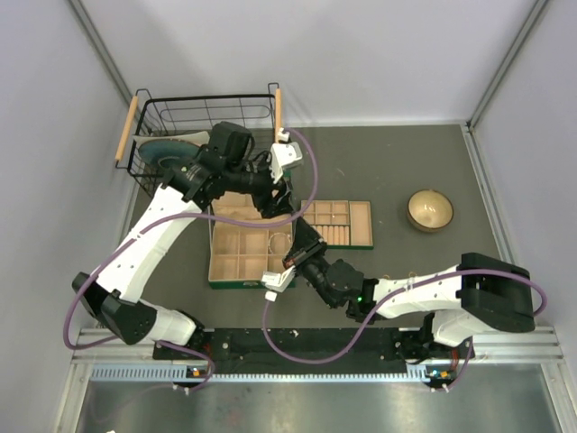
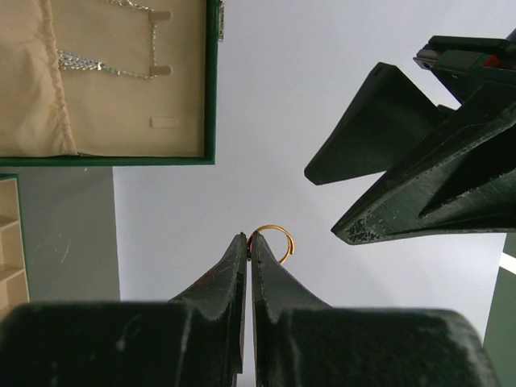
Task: Organize the mixed jewelry
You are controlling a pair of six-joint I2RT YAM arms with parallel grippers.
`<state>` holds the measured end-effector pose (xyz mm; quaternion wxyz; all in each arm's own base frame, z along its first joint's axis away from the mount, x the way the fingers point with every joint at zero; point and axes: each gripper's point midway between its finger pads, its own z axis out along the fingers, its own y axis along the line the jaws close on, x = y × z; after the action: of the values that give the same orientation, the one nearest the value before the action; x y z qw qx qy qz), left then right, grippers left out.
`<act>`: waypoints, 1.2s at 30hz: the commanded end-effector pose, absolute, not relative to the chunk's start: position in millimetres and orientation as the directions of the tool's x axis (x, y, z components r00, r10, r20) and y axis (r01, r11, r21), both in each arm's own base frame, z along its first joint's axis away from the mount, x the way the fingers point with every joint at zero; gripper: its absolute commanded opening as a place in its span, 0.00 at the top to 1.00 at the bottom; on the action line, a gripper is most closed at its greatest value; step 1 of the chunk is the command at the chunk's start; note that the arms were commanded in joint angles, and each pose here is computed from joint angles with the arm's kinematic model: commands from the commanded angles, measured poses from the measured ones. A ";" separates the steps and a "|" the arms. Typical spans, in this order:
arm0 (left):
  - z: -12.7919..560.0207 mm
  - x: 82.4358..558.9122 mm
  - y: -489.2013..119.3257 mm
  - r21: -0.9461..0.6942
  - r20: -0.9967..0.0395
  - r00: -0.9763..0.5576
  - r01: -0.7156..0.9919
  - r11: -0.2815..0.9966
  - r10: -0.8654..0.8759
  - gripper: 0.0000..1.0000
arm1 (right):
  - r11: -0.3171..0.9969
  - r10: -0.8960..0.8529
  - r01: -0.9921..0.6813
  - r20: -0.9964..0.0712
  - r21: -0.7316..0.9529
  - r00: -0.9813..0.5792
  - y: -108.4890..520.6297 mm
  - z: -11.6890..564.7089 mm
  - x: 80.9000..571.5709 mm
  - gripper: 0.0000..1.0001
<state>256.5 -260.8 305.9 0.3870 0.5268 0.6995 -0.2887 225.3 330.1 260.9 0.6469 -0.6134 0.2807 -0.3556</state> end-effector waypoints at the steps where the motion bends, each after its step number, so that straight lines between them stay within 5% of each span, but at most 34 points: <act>1: 308.4 256.3 -269.8 0.053 -0.859 -0.075 0.971 0.233 0.507 0.35 | 0.070 -0.807 0.094 -0.001 -0.993 0.591 333.6 276.8 222.0 1.00; 27: 280.5 256.8 -283.7 0.078 -0.824 -0.028 0.984 0.162 0.566 0.55 | 0.072 -0.811 0.076 -0.014 -0.995 0.584 332.1 279.0 222.5 1.00; 36: 273.1 253.6 -281.9 0.067 -0.813 -0.034 0.986 0.151 0.582 0.73 | 0.070 -0.813 0.073 -0.014 -0.995 0.582 331.6 277.6 222.7 1.00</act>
<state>253.2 -280.9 271.6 0.3598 0.5808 0.6749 -0.2788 227.9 330.5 250.4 0.6286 -0.6277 0.2965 -0.3508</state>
